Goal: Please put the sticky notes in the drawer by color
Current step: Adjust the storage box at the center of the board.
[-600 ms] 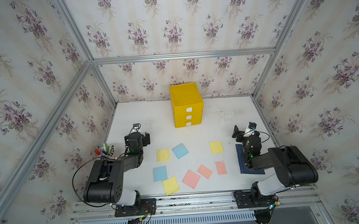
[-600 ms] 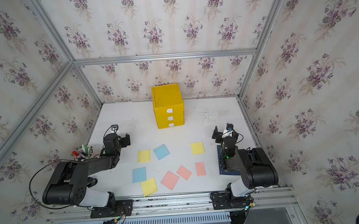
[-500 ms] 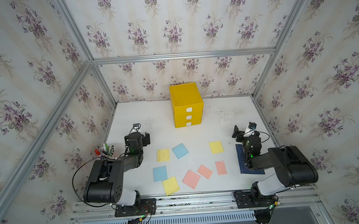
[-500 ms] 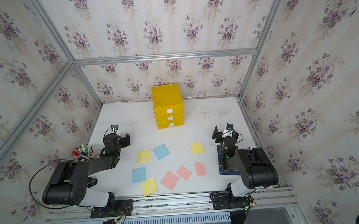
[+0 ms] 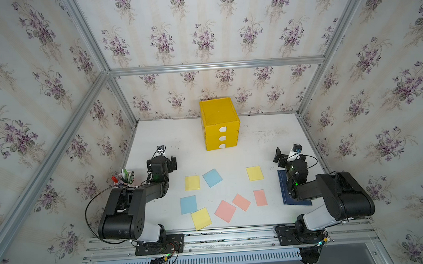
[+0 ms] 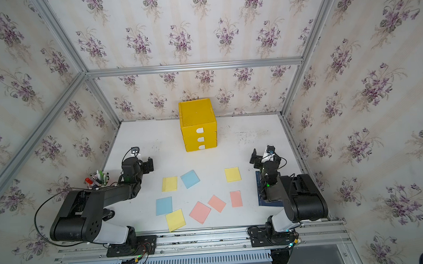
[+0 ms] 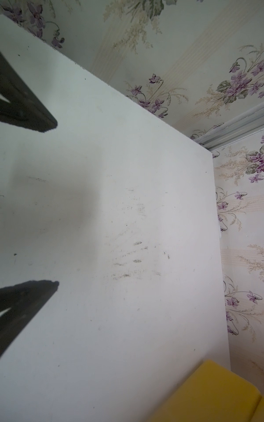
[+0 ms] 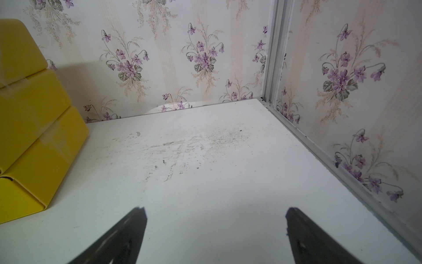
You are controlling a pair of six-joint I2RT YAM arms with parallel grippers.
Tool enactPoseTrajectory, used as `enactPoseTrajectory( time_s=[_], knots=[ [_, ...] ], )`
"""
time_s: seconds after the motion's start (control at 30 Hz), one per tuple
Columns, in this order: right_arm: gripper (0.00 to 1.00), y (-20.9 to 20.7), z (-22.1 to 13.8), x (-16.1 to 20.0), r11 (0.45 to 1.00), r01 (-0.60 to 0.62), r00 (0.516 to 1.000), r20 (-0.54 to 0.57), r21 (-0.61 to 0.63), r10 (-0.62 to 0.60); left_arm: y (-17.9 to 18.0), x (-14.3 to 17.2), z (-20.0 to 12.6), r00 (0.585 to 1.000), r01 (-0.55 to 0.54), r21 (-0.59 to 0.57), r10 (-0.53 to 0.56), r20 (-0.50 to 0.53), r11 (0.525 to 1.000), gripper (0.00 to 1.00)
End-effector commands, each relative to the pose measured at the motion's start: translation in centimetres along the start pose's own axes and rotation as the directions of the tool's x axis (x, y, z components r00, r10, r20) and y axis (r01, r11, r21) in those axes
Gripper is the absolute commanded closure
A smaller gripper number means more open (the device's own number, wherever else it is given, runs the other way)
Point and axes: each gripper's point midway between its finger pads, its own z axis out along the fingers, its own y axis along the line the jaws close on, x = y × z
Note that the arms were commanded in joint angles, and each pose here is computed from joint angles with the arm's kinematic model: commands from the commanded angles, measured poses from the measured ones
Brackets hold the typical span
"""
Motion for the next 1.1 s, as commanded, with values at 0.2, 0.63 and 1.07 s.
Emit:
enactPoseTrajectory(
  time_s=[0.2, 0.63, 1.07],
  knots=[
    [0.0, 0.1, 0.0, -1.1, 1.0, -0.006, 0.999, 0.044, -0.002, 0.006, 0.1, -0.9, 0.0, 0.999, 0.002, -0.006, -0.002, 0.032, 1.0, 0.0],
    [0.01, 7.0, 0.9, -12.3, 0.958, -0.065, 0.998, 0.007, -0.28, 0.07, -1.1, -8.0, -5.8, 0.981, -0.06, -0.062, 0.07, 0.18, 0.996, 0.0],
    [0.07, 22.2, 7.9, -17.3, 0.803, -0.206, 0.969, -0.232, -0.558, 0.087, -15.0, -20.0, -5.2, 0.936, 0.352, 0.566, -0.277, -0.216, 0.745, 0.0]
  ],
)
